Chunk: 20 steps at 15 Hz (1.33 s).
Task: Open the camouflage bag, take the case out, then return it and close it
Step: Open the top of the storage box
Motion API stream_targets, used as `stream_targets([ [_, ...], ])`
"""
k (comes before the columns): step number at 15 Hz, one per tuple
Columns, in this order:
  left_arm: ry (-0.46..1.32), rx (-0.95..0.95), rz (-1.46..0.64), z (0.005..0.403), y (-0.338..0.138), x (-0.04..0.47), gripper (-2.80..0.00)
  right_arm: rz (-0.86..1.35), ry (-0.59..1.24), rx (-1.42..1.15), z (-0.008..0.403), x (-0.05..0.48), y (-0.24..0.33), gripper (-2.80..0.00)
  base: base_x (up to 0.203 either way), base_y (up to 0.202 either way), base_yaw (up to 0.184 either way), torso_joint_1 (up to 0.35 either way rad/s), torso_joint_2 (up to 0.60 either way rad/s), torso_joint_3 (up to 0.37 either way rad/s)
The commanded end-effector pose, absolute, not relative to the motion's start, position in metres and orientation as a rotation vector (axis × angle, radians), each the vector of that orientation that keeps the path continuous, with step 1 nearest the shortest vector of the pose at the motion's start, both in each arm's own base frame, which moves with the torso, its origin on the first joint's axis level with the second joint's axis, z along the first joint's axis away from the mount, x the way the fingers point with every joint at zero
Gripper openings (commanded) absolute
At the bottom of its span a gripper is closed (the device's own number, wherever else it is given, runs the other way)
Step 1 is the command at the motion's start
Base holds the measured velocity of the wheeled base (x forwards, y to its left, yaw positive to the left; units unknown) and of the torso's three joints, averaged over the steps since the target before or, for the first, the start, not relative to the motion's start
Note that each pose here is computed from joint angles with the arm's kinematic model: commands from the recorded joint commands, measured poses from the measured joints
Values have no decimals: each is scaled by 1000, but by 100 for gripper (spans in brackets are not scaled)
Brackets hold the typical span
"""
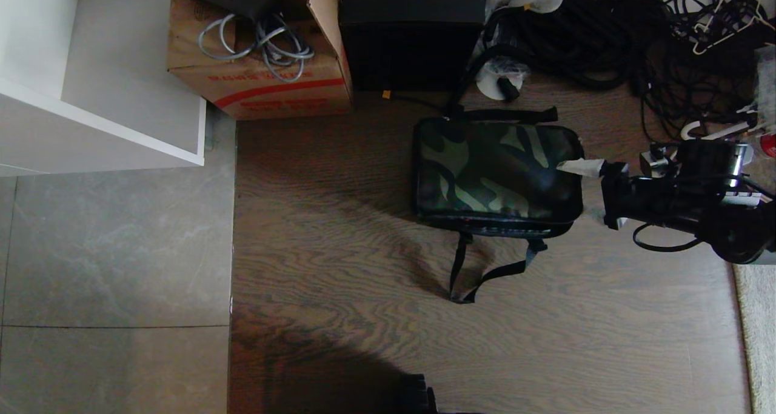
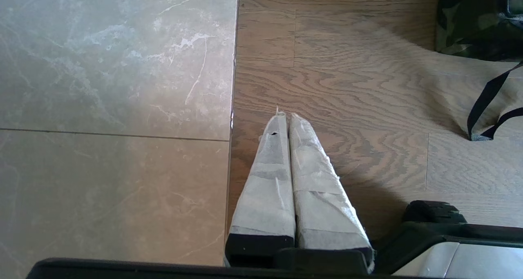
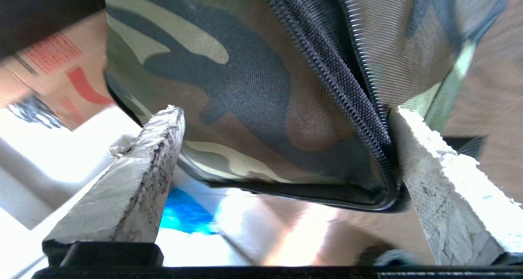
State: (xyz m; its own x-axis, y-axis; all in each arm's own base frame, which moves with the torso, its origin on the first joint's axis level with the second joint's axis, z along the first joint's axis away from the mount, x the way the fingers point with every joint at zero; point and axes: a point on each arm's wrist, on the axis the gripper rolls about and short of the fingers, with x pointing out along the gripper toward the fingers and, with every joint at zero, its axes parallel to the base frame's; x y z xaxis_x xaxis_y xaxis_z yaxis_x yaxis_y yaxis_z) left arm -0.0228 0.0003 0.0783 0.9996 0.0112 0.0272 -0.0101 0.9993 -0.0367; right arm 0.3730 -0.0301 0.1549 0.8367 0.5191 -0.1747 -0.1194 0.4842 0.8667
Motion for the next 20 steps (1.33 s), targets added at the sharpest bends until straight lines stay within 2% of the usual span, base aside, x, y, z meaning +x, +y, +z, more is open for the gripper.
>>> stream_targets([
  [1, -22, -37, 13, 77, 0, -22, -280, 411, 453, 1042, 159, 374, -28, 0, 0, 0, 0, 0, 0, 0],
  [16, -22, -37, 12, 77, 0, -22, -280, 399, 417, 1135, 196, 366, -36, 0, 0, 0, 0, 0, 0, 0],
  [17, -22, -37, 12, 77, 0, -22, -280, 396, 410, 1134, 196, 366, -37, -96, 0, 0, 0, 0, 0, 0],
  [18, -22, -37, 12, 77, 0, -22, -280, 397, 407, 1133, 197, 366, -38, -280, 0, 0, 0, 0, 0, 0],
  [20, -22, -37, 12, 77, 0, -22, -280, 399, 409, 1133, 198, 367, -39, -280, 0, 0, 0, 0, 0, 0],
])
